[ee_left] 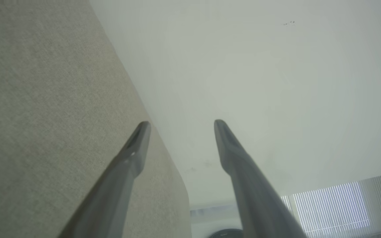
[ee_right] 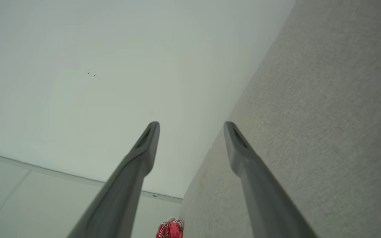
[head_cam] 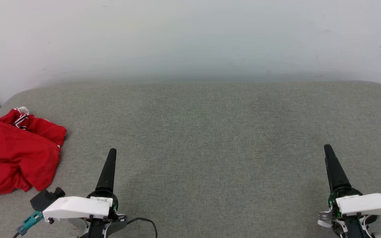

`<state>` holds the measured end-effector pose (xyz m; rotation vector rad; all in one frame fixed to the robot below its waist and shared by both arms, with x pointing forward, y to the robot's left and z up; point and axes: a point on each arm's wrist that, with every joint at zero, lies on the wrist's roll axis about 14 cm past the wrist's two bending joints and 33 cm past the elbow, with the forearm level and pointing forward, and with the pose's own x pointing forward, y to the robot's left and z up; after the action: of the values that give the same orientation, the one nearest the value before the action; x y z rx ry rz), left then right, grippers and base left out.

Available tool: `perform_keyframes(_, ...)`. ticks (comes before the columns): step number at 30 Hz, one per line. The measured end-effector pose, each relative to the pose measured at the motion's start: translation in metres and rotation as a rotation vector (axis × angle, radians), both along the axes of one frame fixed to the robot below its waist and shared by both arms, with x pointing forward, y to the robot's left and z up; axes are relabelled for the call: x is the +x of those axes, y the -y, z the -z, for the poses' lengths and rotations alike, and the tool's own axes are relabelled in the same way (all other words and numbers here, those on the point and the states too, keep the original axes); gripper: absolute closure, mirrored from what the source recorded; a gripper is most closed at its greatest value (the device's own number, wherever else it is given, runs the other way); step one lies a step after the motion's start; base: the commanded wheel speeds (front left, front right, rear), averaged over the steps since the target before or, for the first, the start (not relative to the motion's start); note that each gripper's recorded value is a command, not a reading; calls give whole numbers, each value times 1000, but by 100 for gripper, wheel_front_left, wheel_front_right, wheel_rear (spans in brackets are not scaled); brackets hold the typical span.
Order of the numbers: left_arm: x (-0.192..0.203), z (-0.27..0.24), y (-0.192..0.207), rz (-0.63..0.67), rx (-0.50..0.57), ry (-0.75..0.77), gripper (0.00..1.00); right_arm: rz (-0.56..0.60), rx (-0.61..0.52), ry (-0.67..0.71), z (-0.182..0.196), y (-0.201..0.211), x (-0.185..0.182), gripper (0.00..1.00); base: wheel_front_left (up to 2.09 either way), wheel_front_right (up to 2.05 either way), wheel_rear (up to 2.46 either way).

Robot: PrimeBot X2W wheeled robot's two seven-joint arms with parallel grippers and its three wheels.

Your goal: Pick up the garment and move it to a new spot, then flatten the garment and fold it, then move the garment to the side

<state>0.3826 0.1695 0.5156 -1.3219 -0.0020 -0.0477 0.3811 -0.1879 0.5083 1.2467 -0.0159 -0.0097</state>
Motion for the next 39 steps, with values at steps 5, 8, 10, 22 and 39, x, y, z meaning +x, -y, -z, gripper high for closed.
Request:
perform_keyframes(5,1,-3,6,13,116,17,0,-6,-130,22,-7,-3,1,0,0,0,0)
perform_keyframes(8,2,-8,10,21,182,36,0,-10,-198,36,-11,-5,1,0,0,0,0)
perform_keyframes(10,3,-10,12,23,221,45,0,-13,-244,45,-13,-7,2,0,0,0,0)
perform_keyframes(22,2,-12,20,42,476,83,0,-35,-542,71,-17,-16,2,0,0,0,0)
perform_keyframes(39,1,-10,25,50,767,121,0,-66,-785,69,-16,-20,-1,0,0,0,0)
